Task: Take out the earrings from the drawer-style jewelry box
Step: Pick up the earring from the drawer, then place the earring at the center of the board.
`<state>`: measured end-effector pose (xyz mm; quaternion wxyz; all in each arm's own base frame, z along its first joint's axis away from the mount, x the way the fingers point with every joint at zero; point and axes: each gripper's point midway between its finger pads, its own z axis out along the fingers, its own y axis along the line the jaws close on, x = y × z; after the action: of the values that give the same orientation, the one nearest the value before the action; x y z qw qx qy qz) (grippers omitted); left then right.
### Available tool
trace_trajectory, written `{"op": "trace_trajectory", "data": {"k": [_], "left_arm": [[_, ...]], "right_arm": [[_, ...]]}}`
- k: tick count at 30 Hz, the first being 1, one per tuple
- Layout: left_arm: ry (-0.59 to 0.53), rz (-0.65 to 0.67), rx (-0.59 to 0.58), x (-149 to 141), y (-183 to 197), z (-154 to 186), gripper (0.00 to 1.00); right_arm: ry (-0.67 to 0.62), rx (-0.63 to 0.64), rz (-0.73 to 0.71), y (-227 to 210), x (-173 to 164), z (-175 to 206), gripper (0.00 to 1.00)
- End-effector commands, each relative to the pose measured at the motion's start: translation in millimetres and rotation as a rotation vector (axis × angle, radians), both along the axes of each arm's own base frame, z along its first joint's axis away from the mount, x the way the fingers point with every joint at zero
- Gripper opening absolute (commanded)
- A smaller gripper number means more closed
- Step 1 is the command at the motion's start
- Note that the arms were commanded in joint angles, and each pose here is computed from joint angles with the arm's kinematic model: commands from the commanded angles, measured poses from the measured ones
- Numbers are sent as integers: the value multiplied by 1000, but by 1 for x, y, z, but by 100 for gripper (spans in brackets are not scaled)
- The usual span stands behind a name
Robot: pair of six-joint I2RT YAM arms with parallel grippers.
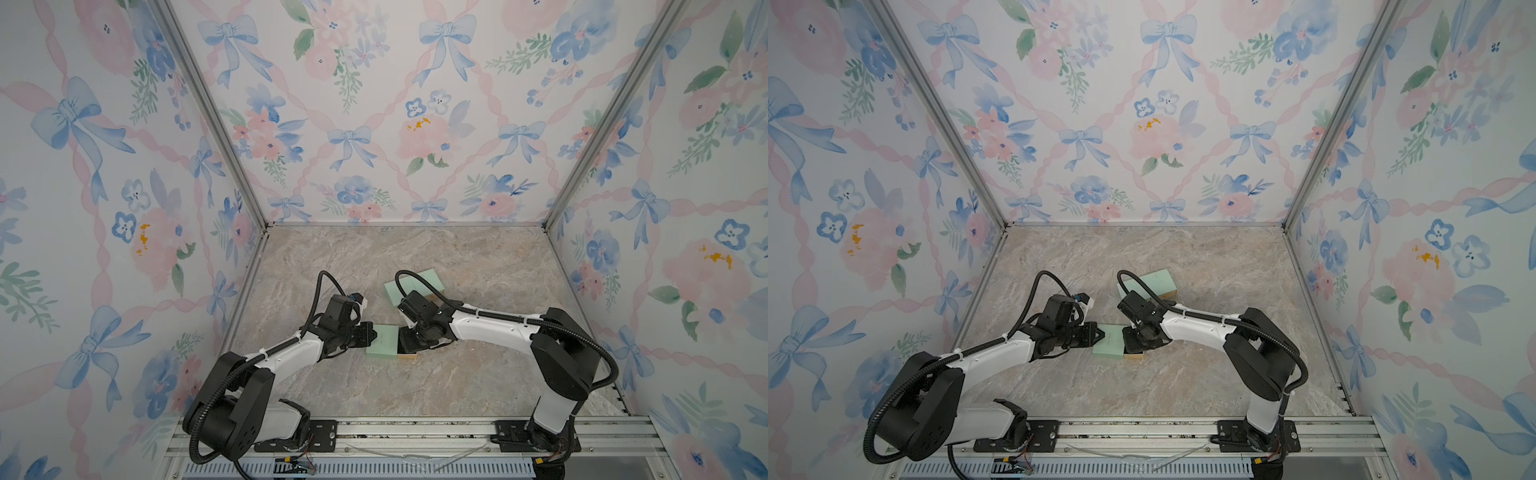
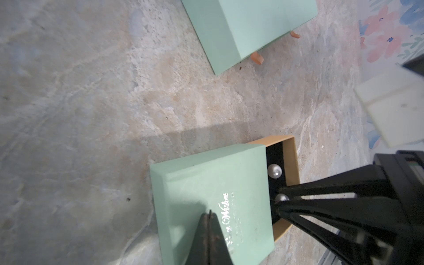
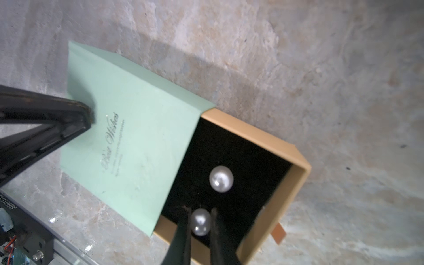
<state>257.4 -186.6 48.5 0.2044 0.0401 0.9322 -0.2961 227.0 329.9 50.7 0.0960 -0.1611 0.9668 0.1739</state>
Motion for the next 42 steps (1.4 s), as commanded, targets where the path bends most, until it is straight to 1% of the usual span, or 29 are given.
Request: {"op": "trace_trajectory", "data": {"k": [1,8,13,14,16,21,26,30,42], "left_arm": [[181,73,205,-35,41,-56,0],[183,73,207,-36,41,-57,0],[186,70,207,-35,40,-57,0],[186,71,207,-35,40,-57,0],[188,70,208,-35,41,-58,0],[183,70,208,-34,40,-57,0],[180,70,207,-32,39,-56,0],[185,69,207,-32,39,-57,0],[183,71,206,-32,39,-57,0]], "right_arm": [[-2,18,-20,-5,1,9,11],[-6,31,-33,-12,3,14,11],[-26,78,-54,-18,8,24,10],[-33,108,-79,-20,10,33,10],[-41,131,-111,-28,14,40,10],[-65,166,-195,-60,28,50,10],[-14,174,-280,-94,39,37,10],[14,156,-310,-107,41,25,10],[123,156,-290,-98,34,-13,10]]}}
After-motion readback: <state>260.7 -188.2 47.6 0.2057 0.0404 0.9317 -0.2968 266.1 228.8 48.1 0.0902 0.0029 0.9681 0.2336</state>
